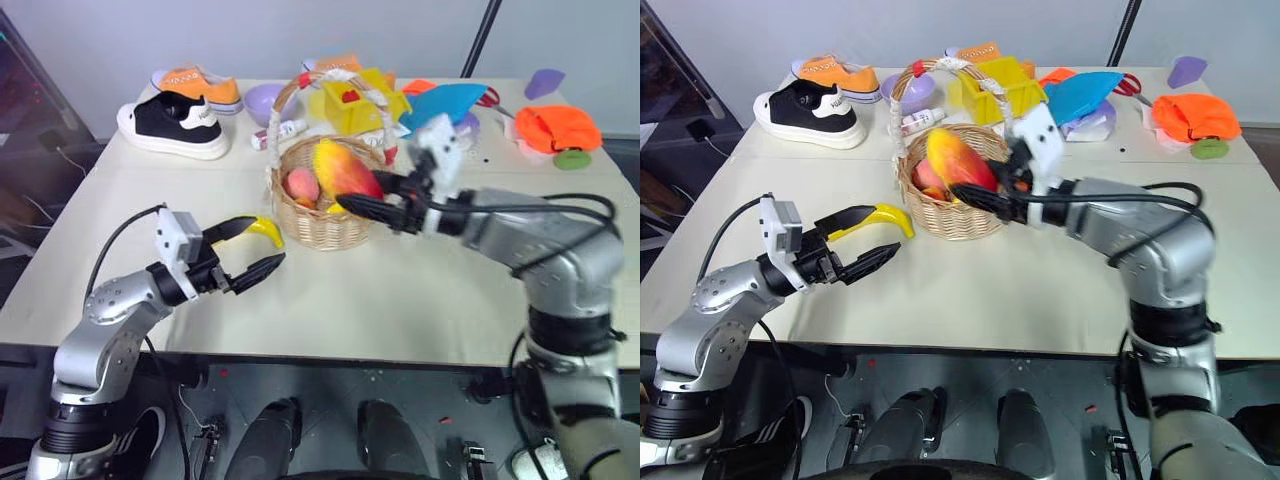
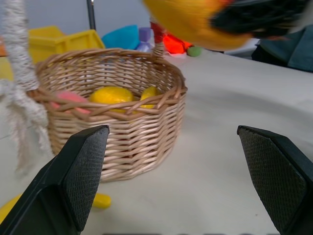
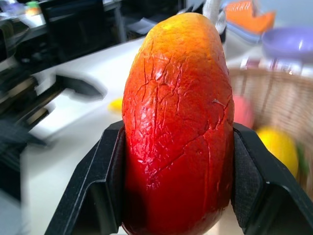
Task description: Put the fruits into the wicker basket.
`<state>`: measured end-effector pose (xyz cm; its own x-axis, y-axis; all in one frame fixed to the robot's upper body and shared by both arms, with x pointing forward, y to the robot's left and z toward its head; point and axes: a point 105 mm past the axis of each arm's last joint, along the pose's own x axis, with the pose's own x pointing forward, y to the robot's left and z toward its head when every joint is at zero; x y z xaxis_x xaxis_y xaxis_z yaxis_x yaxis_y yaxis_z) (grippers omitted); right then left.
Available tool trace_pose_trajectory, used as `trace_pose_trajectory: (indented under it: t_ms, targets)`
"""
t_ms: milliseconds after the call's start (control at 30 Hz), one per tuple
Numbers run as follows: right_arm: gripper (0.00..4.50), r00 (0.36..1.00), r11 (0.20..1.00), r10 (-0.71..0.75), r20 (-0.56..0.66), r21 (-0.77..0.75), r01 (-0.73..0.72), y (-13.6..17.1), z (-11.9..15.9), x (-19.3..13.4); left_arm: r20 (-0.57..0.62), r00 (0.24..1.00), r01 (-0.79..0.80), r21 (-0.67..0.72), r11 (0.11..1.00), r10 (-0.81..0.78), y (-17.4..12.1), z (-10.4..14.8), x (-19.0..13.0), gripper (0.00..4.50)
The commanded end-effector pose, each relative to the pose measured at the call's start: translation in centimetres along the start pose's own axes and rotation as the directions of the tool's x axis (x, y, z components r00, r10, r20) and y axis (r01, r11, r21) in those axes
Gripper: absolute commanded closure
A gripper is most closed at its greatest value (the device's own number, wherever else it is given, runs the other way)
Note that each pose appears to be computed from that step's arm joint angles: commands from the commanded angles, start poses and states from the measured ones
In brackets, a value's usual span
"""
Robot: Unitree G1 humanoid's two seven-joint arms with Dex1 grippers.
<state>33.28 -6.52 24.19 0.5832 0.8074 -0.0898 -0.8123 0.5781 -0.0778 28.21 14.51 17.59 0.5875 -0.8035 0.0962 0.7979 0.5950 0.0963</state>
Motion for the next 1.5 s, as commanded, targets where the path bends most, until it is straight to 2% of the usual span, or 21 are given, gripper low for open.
trace_pose_trajectory:
  t_ms: [33,233,300,400,533,600,700,767,833,933,1033,1100,1200,1333,1500]
  targets:
    - [2.38,0.996,0.992,-0.082,0.031,-0.091,0.085,-1.0,0.6,2.2,0.025,1.0,-0.004,0.048,0.999,0.003,-0.3,0.9,-0.1,0.0]
    - [2.38,0.972,0.966,-0.226,0.066,-0.113,0.232,-3.9,0.1,4.3,0.031,0.999,-0.031,0.038,0.999,0.03,-0.5,0.7,-0.2,0.0]
    - [1.33,0.969,0.964,-0.233,0.078,-0.113,0.24,-4.1,0.1,4.2,0.031,0.999,-0.04,0.036,0.999,0.039,-0.5,0.7,-0.4,0.0]
    - [0.03,0.977,0.973,-0.202,0.07,-0.099,0.208,-3.7,-0.2,3.9,0.034,0.997,-0.067,0.051,0.996,0.065,0.0,0.7,-0.6,0.0]
    - [0.03,0.984,0.987,-0.098,0.15,-0.108,0.115,-1.8,1.3,2.5,0.06,0.977,-0.21,0.14,0.968,0.204,2.6,1.1,-1.0,0.0]
    - [0.03,0.981,0.988,-0.053,0.189,-0.135,0.079,-1.1,1.8,0.8,0.019,0.96,-0.277,0.178,0.944,0.278,4.1,0.3,-1.4,0.0]
    - [0.03,0.988,0.98,0.018,0.155,-0.196,0.013,-0.2,1.2,-1.7,-0.062,0.93,-0.342,0.22,0.913,0.363,6.0,-0.9,-1.8,0.0]
    - [0.03,0.988,0.971,0.103,0.111,-0.228,-0.075,0.7,0.7,-3.8,-0.054,0.873,-0.472,0.158,0.867,0.485,8.5,0.1,-1.8,0.0]
    - [0.03,0.987,0.96,0.153,0.055,-0.245,-0.135,1.4,0.1,-5.6,-0.123,0.849,-0.487,0.195,0.851,0.514,9.6,0.3,-1.6,0.0]
    - [0.03,0.983,0.935,0.18,-0.042,-0.304,-0.184,2.0,-1.1,-7.1,-0.227,0.841,-0.446,0.224,0.867,0.491,10.6,-0.6,-1.6,0.0]
    - [0.03,0.978,0.923,0.194,-0.072,-0.324,-0.207,2.2,-2.2,-7.8,-0.317,0.844,-0.365,0.252,0.896,0.433,11.3,-1.7,-1.8,0.0]
    - [0.03,0.979,0.914,0.18,-0.097,-0.351,-0.203,2.0,-3.0,-7.8,-0.361,0.844,-0.334,0.224,0.915,0.397,11.8,-2.5,-1.9,0.0]
    - [0.03,0.983,0.911,0.158,-0.091,-0.371,-0.181,1.6,-3.2,-7.5,-0.41,0.857,-0.261,0.177,0.949,0.312,12.0,-4.2,-1.6,0.0]
    - [0.03,0.987,0.908,0.153,-0.038,-0.388,-0.156,1.7,-2.2,-6.7,-0.369,0.903,-0.189,0.115,0.975,0.218,11.8,-4.6,0.0,0.0]
    - [0.03,0.991,0.907,0.129,-0.036,-0.399,-0.132,1.3,-2.0,-6.9,-0.511,0.841,-0.063,0.232,0.971,0.176,12.3,-6.5,-0.2,0.0]
